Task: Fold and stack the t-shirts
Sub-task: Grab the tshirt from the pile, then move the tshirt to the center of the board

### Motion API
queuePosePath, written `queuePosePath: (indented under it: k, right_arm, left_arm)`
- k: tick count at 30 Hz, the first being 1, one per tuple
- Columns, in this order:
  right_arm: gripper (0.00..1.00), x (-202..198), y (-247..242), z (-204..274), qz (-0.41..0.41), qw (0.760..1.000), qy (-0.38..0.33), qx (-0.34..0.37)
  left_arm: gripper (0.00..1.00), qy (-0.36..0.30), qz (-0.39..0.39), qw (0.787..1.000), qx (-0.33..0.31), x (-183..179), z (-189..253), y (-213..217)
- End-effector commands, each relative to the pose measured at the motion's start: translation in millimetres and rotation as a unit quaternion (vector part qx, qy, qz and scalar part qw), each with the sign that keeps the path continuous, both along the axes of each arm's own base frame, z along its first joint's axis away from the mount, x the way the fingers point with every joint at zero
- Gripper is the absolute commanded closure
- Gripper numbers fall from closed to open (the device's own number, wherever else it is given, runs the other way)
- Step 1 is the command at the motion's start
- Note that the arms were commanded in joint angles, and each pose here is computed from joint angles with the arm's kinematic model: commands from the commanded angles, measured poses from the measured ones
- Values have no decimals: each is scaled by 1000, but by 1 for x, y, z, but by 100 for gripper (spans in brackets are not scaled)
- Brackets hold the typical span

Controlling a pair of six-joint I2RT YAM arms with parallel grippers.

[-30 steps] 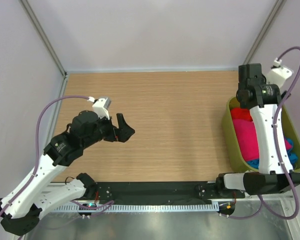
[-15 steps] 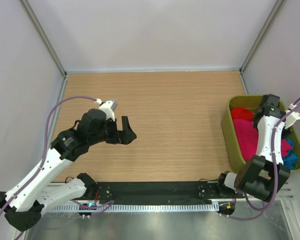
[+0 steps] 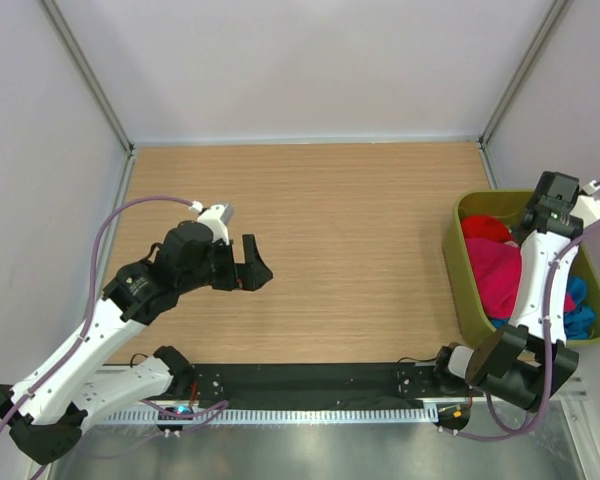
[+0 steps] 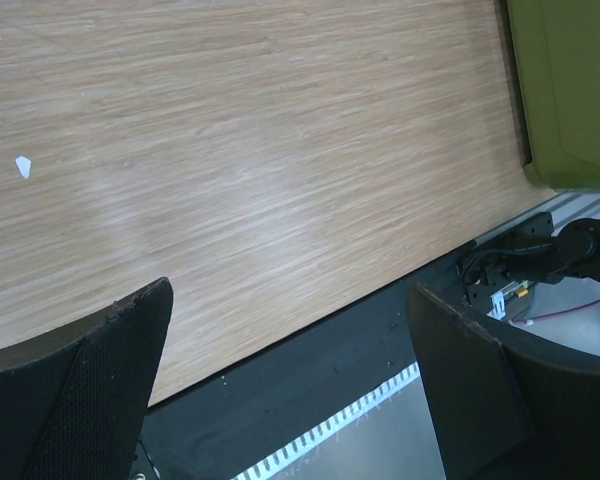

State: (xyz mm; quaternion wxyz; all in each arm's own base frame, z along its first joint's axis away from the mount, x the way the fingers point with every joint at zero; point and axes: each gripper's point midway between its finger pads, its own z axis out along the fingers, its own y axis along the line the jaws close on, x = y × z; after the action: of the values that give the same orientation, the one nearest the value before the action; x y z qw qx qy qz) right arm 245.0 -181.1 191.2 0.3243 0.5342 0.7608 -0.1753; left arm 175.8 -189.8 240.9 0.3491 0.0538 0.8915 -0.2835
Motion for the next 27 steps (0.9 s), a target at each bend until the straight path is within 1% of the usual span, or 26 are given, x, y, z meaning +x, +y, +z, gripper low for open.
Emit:
queuePosePath:
  k: [1, 2, 3, 5, 6, 7, 8, 9, 10, 11, 12, 14, 15, 16, 17, 18, 19, 20, 21, 22, 23, 24, 25, 26, 27]
  right_arm:
    - [99, 54, 22, 84, 102, 981, -164, -6]
    - [99, 62, 30, 100, 125, 975, -184, -2]
    - [99, 78, 49, 146, 178, 954, -240, 2]
    - [99, 97, 74, 202, 241, 918, -315, 15]
    - [99, 99, 97, 271, 298, 869, -396, -3]
    - [99, 98, 106, 304, 316, 843, -435, -13]
    - [99, 94, 120, 337, 332, 813, -479, -6]
    - [99, 77, 141, 398, 377, 753, -538, -44]
    - [99, 68, 152, 422, 390, 726, -564, -47]
    - [99, 56, 164, 454, 401, 693, -598, -41]
    - [99, 47, 172, 477, 413, 663, -622, -47]
    - [99, 35, 191, 499, 447, 617, -648, -27]
    - [99, 24, 202, 517, 457, 576, -678, -5]
    - [99, 20, 209, 520, 473, 558, -682, 11]
    - [99, 20, 213, 523, 485, 533, -693, 23]
    - [99, 21, 218, 521, 489, 523, -695, 62]
    - [99, 26, 222, 513, 496, 522, -689, 78]
    - [99, 46, 221, 489, 493, 545, -671, 103]
    - [99, 62, 234, 454, 501, 586, -627, 110]
    - [99, 77, 238, 424, 496, 622, -595, 114]
    - [99, 107, 231, 375, 460, 683, -554, 119]
    - [99, 120, 237, 318, 450, 740, -481, 137]
    - [99, 126, 262, 279, 481, 755, -426, 135]
    - [99, 133, 269, 212, 467, 803, -336, 154]
    - [99, 134, 279, 177, 473, 820, -279, 163]
  left_arm:
    - [0, -29, 11, 1000, -2, 8, 10, 2]
    - [0, -30, 11, 999, -2, 9, 10, 2]
    - [0, -32, 11, 999, -3, 10, 11, 1]
    - [0, -36, 15, 999, -4, 12, 12, 1]
    - [0, -37, 16, 999, -8, 13, 14, 0]
    - [0, -39, 16, 999, -12, 13, 16, -1]
    - [0, -40, 18, 999, -15, 14, 17, -2]
    - [0, -42, 21, 999, -22, 15, 20, -2]
    - [0, -44, 22, 998, -26, 15, 22, -2]
    - [0, -46, 24, 998, -31, 15, 24, -3]
    - [0, -48, 25, 998, -34, 16, 25, -3]
    - [0, -49, 30, 998, -35, 16, 26, -2]
    - [0, -50, 32, 998, -34, 16, 26, -1]
    - [0, -51, 35, 998, -34, 17, 26, 0]
    - [0, -50, 41, 997, -31, 17, 25, 2]
    - [0, -49, 45, 997, -30, 17, 25, 4]
    - [0, -50, 50, 997, -32, 16, 26, 6]
    - [0, -48, 57, 997, -33, 16, 26, 8]
    - [0, -48, 68, 996, -29, 17, 22, 11]
    - [0, -51, 73, 996, -30, 16, 23, 14]
    - [0, -49, 79, 995, -29, 16, 21, 16]
    - [0, -49, 89, 995, -22, 18, 17, 20]
    - [0, -51, 95, 994, -19, 19, 17, 22]
    - [0, -47, 100, 994, -10, 18, 14, 26]
    - [0, -49, 105, 993, -4, 19, 13, 29]
